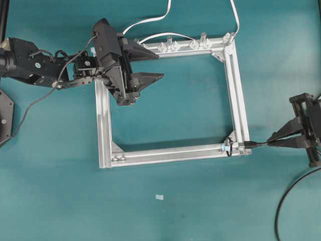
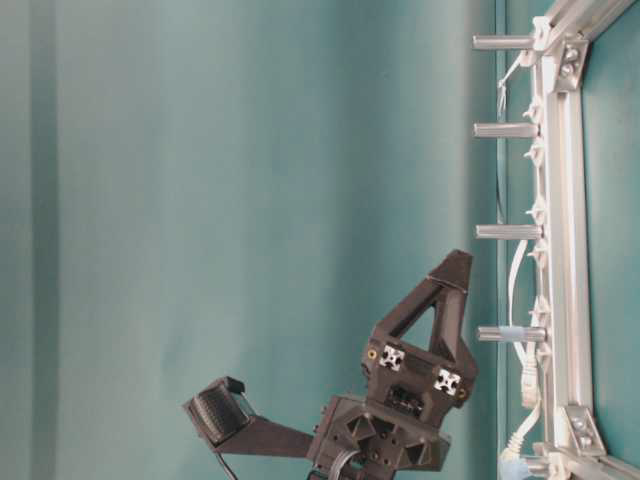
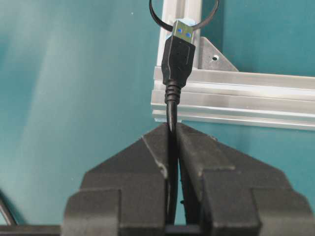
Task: Insert the wire through the string loop located on the right side.
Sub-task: 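Push the USB plug through the black zip-tie loop with the right gripper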
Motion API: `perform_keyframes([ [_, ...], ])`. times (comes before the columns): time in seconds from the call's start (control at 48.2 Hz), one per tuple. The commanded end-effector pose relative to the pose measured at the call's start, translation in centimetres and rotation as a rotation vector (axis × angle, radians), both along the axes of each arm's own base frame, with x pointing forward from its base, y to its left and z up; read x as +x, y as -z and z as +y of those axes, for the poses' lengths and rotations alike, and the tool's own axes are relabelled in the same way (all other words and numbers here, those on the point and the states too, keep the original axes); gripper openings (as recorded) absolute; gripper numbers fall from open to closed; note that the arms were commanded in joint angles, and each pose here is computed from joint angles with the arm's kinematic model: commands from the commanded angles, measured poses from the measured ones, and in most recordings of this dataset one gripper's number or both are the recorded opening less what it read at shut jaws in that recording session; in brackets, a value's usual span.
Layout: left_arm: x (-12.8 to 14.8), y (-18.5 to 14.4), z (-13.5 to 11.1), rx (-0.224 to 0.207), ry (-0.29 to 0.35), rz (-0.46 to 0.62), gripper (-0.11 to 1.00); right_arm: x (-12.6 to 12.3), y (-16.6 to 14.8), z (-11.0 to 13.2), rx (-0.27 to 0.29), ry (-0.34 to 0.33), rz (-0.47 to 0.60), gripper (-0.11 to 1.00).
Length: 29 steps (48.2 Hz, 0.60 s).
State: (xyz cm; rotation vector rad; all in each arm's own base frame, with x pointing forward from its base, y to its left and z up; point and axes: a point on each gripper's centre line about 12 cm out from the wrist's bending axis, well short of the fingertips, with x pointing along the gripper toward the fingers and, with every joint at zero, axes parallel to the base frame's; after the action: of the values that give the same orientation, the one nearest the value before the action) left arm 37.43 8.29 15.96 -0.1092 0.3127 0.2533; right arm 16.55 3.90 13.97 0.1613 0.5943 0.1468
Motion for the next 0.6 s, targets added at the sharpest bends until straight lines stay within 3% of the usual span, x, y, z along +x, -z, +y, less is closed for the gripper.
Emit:
perform_keyframes([
  [0.0, 0.5, -1.7, 0.0, 0.002, 0.0, -0.052, 0.65, 0.5, -0.5, 0.1, 0.001, 0.002, -0.011, 0.07],
  [0.58, 0.6, -1.8, 0.1, 0.003, -0.001, -0.055, 0.65, 1.9, -1.0, 0.3, -0.014, 0.0, -0.008, 0.07],
])
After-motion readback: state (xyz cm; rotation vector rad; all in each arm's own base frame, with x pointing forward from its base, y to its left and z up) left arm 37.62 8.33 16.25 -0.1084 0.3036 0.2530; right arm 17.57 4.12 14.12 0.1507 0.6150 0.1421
